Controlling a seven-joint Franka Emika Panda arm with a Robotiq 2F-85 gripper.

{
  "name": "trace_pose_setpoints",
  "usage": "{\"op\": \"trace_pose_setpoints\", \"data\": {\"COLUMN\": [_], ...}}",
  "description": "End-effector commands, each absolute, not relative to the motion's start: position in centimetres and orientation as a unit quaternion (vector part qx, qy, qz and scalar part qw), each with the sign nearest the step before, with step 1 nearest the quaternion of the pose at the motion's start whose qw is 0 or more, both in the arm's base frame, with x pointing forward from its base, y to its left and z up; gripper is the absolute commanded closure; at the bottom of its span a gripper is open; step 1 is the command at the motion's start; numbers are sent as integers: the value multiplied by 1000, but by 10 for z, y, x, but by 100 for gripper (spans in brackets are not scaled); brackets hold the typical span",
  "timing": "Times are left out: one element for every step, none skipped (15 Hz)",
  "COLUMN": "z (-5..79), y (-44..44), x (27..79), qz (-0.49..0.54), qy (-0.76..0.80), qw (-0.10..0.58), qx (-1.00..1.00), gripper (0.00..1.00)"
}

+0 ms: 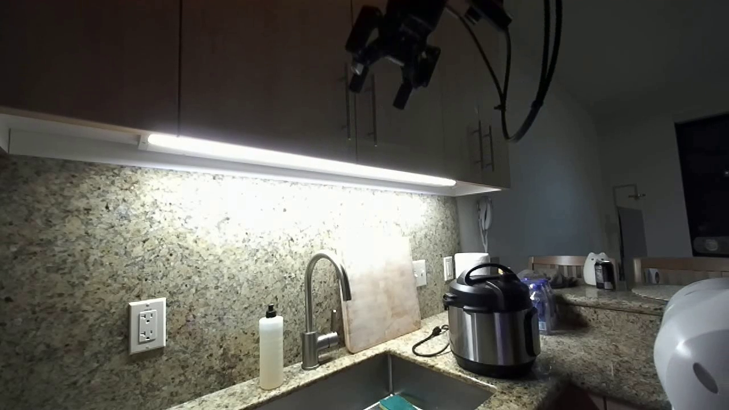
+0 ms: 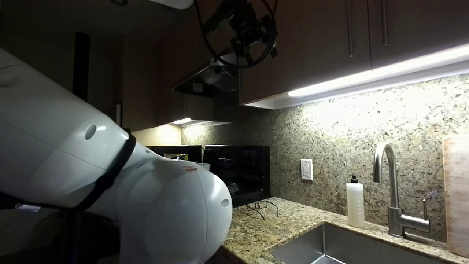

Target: Open the right door of the cabinet above the sink

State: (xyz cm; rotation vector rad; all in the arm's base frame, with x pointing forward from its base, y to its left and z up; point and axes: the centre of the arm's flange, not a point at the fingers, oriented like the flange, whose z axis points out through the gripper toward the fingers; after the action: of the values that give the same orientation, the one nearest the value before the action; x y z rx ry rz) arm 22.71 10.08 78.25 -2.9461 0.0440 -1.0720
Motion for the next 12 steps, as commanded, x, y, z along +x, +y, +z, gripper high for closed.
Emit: {"op": "trace_pose_setpoints", "data": {"z": [826, 834, 843, 851, 858, 864, 859, 864, 866, 866, 866, 866], "y": [85, 79, 72, 65, 59, 54, 61, 56, 53, 52, 53, 53], "x": [207, 204, 199, 198, 196, 196, 191, 191, 191, 191, 191, 191], "qz": [-423, -443, -463, -483, -504, -525, -495, -508, -513, -515, -515, -515], "qy": [61, 75, 88, 102, 115, 125, 97, 104, 109, 110, 111, 111], "qw": [-3, 0, 4, 6, 6, 7, 14, 13, 12, 11, 11, 11], "qx": [-904, -894, -882, -870, -856, -842, -863, -855, -851, -850, -850, -850], "gripper": [0, 0, 0, 0, 0, 0, 0, 0, 0, 0, 0, 0]}}
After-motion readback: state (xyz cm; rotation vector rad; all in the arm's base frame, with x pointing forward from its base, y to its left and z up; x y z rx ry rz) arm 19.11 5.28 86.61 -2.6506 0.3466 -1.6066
